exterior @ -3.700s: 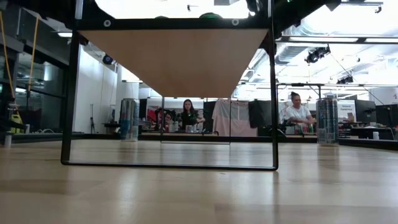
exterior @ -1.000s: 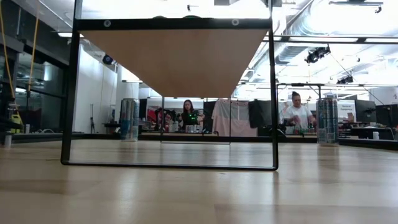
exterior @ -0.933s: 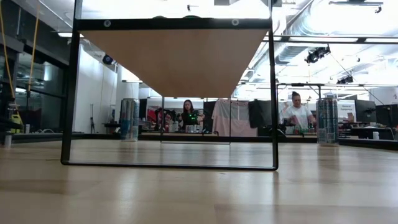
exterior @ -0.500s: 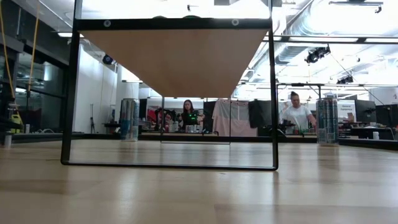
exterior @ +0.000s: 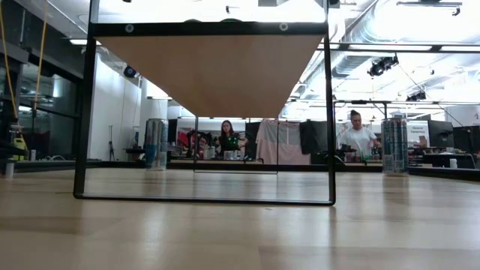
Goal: Place canned beverage on shelf
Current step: Put the green soda can on the shelf
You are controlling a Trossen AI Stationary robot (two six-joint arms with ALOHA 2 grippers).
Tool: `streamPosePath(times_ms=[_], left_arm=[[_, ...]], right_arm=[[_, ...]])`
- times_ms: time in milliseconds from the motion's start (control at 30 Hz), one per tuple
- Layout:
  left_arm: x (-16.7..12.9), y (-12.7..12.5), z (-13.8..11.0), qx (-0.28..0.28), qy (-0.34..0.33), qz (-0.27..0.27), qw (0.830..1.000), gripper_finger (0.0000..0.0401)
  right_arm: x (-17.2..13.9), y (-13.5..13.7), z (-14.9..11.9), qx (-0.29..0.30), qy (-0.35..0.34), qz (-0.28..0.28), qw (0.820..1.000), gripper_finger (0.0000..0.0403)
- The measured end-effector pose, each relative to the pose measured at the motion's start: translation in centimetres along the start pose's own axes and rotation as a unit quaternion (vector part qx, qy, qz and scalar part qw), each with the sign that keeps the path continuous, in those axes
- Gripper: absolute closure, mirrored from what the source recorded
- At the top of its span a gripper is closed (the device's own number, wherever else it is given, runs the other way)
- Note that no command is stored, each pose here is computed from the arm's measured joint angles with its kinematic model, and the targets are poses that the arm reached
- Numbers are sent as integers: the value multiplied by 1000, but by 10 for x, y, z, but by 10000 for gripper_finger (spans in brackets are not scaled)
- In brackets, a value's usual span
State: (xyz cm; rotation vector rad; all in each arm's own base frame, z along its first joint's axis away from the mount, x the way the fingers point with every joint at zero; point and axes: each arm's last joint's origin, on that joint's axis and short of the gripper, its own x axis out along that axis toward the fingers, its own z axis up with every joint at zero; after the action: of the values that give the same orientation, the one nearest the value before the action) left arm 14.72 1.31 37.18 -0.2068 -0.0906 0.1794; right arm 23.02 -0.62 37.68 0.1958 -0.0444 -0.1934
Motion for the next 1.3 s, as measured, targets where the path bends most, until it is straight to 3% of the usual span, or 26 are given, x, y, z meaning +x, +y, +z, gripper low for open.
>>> streamPosePath(times_ms=[167, 500, 633, 800, 1000, 1167, 1300], left_arm=[[0, 0, 0, 13, 1, -8, 1000, 154], [-2, -3, 0, 3, 8, -47, 999, 169], [-7, -1, -2, 24, 25, -44, 998, 227], [-15, 0, -5, 37, 45, -44, 997, 380], [-20, 1, -6, 32, 54, -38, 997, 399], [-21, 2, -6, 38, 55, -31, 997, 400], [-20, 2, -6, 43, 54, -15, 997, 401]], right_arm=[[0, 0, -1, 3, 5, -1, 1000, 53], [0, 0, -1, 2, 7, -1, 1000, 52], [0, 0, -1, 2, 7, -1, 1000, 52], [0, 0, -1, 2, 7, -1, 1000, 52], [0, 0, -1, 21, 13, -3, 1000, 52], [-8, 17, 21, 41, 118, -2, 992, 52], [-16, 43, 33, 63, 273, -5, 960, 52]])
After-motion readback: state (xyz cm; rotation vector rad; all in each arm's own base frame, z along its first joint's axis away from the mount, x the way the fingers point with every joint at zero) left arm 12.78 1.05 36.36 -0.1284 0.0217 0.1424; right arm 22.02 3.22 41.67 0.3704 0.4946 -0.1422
